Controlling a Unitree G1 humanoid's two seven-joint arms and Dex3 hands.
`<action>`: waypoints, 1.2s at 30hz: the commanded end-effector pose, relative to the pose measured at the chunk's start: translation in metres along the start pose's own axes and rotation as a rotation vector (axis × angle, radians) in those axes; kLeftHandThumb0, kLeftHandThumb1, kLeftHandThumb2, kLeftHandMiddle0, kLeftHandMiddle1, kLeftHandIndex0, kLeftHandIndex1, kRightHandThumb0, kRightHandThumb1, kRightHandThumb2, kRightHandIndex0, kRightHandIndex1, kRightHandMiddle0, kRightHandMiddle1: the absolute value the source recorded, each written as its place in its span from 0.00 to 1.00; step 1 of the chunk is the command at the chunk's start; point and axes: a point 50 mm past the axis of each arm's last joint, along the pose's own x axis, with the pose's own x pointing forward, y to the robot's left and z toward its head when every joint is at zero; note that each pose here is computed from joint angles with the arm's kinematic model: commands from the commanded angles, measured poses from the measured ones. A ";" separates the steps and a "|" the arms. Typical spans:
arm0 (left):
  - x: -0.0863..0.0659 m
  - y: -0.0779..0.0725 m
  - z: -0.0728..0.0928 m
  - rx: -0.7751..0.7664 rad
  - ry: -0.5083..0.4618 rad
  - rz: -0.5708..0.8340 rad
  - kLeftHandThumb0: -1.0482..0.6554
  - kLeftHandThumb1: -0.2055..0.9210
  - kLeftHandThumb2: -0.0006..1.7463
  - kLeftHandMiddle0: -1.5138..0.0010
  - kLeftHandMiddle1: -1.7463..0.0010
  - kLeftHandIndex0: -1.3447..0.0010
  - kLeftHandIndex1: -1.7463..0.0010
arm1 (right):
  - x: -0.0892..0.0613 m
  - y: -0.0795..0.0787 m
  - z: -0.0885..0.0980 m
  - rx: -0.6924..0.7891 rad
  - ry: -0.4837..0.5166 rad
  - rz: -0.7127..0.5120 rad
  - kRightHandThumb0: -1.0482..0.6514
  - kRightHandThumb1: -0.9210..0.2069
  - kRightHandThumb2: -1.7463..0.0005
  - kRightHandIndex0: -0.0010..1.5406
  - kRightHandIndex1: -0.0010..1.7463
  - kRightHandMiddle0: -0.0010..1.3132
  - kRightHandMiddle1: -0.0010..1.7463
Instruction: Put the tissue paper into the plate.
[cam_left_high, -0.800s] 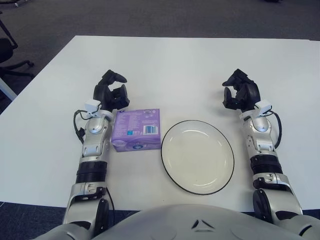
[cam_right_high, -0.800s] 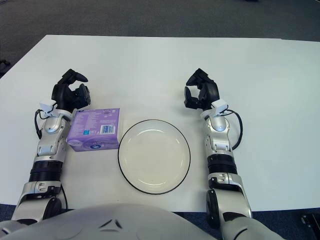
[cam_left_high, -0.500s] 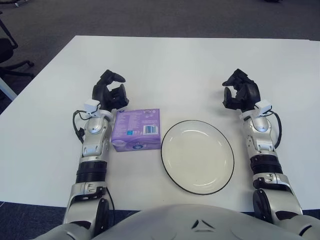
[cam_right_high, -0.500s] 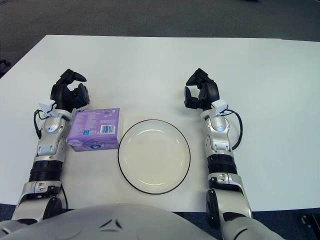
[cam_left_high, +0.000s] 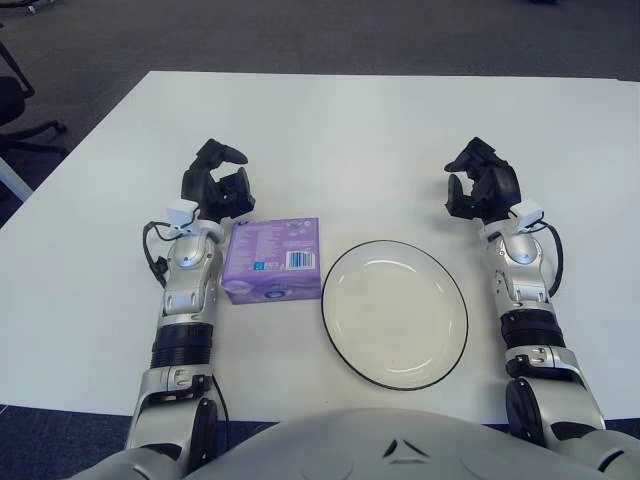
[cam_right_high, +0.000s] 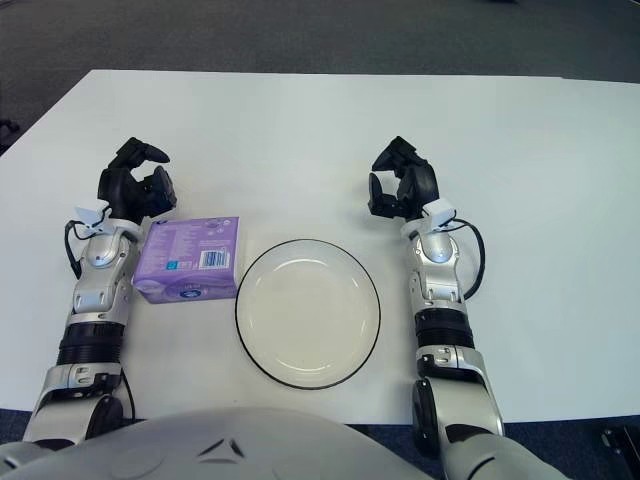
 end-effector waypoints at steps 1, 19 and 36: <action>-0.027 0.002 -0.013 0.057 0.056 0.020 0.35 0.55 0.68 0.18 0.00 0.60 0.00 | -0.060 0.005 -0.059 0.052 0.271 -0.051 0.36 0.44 0.33 0.84 1.00 0.40 1.00; -0.034 0.002 0.028 0.322 -0.246 -0.180 0.35 0.52 0.71 0.14 0.00 0.58 0.00 | -0.060 0.004 -0.059 0.051 0.273 -0.046 0.35 0.44 0.32 0.84 1.00 0.40 1.00; -0.044 -0.006 0.063 0.424 -0.493 -0.417 0.38 0.87 0.41 0.83 0.21 0.90 0.12 | -0.059 0.004 -0.059 0.048 0.272 -0.042 0.35 0.44 0.32 0.84 1.00 0.40 1.00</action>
